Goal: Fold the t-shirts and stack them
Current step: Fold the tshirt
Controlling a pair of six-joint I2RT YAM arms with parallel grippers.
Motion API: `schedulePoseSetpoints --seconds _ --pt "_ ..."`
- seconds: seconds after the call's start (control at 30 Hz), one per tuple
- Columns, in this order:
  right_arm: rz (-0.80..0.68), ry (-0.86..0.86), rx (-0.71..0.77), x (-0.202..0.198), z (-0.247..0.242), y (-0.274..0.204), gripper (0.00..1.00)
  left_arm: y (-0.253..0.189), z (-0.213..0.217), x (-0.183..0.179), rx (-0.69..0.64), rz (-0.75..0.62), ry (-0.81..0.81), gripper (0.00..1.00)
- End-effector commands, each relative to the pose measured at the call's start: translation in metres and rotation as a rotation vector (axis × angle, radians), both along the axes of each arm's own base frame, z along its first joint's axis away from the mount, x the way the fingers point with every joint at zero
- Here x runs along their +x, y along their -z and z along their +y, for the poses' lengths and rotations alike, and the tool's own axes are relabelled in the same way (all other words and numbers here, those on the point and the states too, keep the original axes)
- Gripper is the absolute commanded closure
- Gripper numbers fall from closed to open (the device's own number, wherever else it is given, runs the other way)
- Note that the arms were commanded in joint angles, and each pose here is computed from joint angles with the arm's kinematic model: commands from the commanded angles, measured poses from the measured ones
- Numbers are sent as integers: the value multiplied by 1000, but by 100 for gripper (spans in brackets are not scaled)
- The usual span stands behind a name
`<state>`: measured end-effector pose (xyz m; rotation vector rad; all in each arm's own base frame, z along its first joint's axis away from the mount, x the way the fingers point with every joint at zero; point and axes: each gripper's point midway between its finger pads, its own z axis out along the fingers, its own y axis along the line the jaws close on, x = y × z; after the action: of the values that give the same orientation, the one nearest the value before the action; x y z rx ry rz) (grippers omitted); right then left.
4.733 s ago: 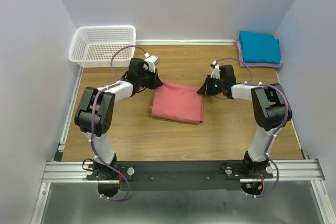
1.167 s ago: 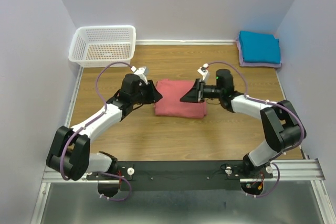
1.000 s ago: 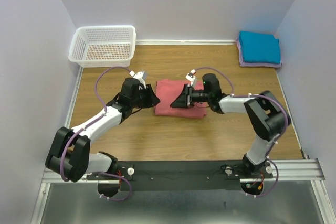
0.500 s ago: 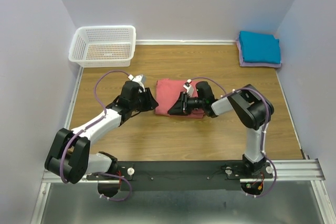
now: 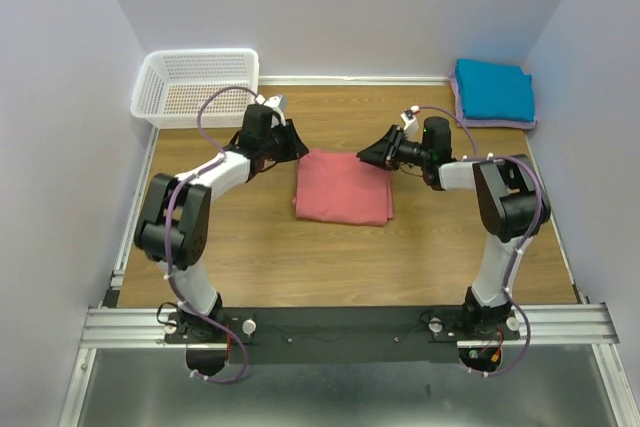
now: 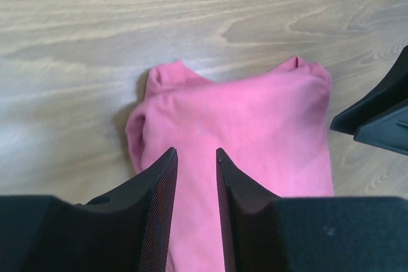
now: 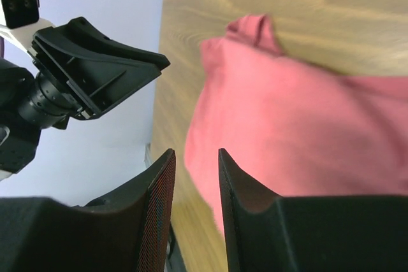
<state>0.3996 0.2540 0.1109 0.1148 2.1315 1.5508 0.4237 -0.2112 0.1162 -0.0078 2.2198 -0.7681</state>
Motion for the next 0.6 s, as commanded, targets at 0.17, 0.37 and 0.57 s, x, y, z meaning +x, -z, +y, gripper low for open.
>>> schedulePoseSetpoints --seconds 0.17,0.37,0.57 --pt "118 66 -38 31 -45 69 60 61 -12 30 20 95 50 64" --pt "170 99 -56 30 -70 102 60 88 1 28 1 163 16 65" --pt "127 103 -51 28 -81 78 60 62 13 23 -24 122 -7 59"
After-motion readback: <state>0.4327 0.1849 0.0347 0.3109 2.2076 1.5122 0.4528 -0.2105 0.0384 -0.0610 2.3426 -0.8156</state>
